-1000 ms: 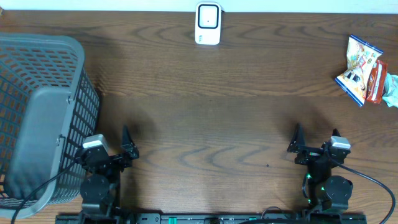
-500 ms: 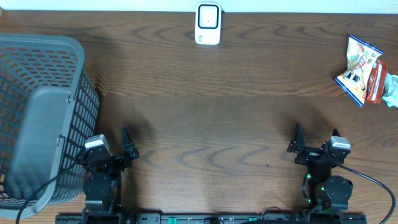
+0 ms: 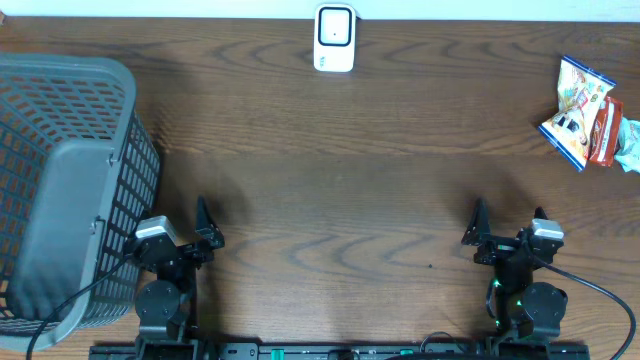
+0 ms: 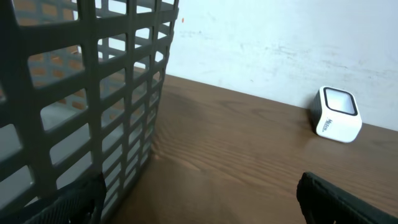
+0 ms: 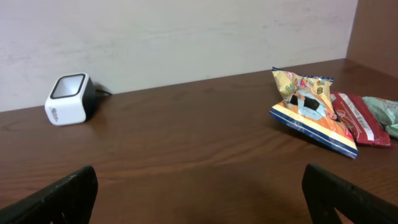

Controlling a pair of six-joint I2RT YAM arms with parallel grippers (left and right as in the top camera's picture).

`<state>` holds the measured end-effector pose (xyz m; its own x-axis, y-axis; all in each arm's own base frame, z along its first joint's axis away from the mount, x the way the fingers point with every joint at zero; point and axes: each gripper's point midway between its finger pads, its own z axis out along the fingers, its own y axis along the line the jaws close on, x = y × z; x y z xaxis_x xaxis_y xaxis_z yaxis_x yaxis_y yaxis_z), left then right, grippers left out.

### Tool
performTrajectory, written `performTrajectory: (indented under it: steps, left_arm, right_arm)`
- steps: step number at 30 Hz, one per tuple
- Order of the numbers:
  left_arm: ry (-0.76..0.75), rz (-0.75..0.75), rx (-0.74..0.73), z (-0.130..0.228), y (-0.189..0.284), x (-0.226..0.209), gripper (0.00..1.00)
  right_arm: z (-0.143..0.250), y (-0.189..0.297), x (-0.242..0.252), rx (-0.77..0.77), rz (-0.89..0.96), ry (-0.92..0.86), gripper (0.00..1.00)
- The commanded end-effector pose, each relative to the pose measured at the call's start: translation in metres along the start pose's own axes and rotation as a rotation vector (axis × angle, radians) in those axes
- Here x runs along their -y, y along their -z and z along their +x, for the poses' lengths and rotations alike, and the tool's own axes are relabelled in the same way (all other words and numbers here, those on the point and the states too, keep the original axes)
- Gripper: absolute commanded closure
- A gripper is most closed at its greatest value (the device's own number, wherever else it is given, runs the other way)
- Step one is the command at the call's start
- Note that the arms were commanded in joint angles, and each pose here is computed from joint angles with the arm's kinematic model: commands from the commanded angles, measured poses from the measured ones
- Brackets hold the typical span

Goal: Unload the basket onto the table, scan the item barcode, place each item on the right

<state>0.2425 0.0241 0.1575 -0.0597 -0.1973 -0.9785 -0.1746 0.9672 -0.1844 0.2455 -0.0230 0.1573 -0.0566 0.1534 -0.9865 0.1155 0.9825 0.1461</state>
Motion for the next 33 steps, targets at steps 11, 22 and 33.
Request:
performTrajectory:
  steps: [11, 22, 33]
  left_arm:
    - [0.0, 0.039, -0.063, 0.0202, -0.0009, 0.0047, 0.02]
    - [0.0, 0.039, -0.063, 0.0202, -0.0009, 0.0047, 0.02]
    - [0.0, 0.039, -0.062, 0.0202, -0.0009, 0.0046, 0.02]
  right_arm:
    - [0.0004, 0.0001, 0.0018, 0.0, 0.007, -0.014, 0.01]
    - [0.0006, 0.0001, 0.0018, -0.002, 0.008, -0.014, 0.01]
    - [-0.0013, 0.0002, 0.0089, 0.008, 0.049, 0.001, 0.01]
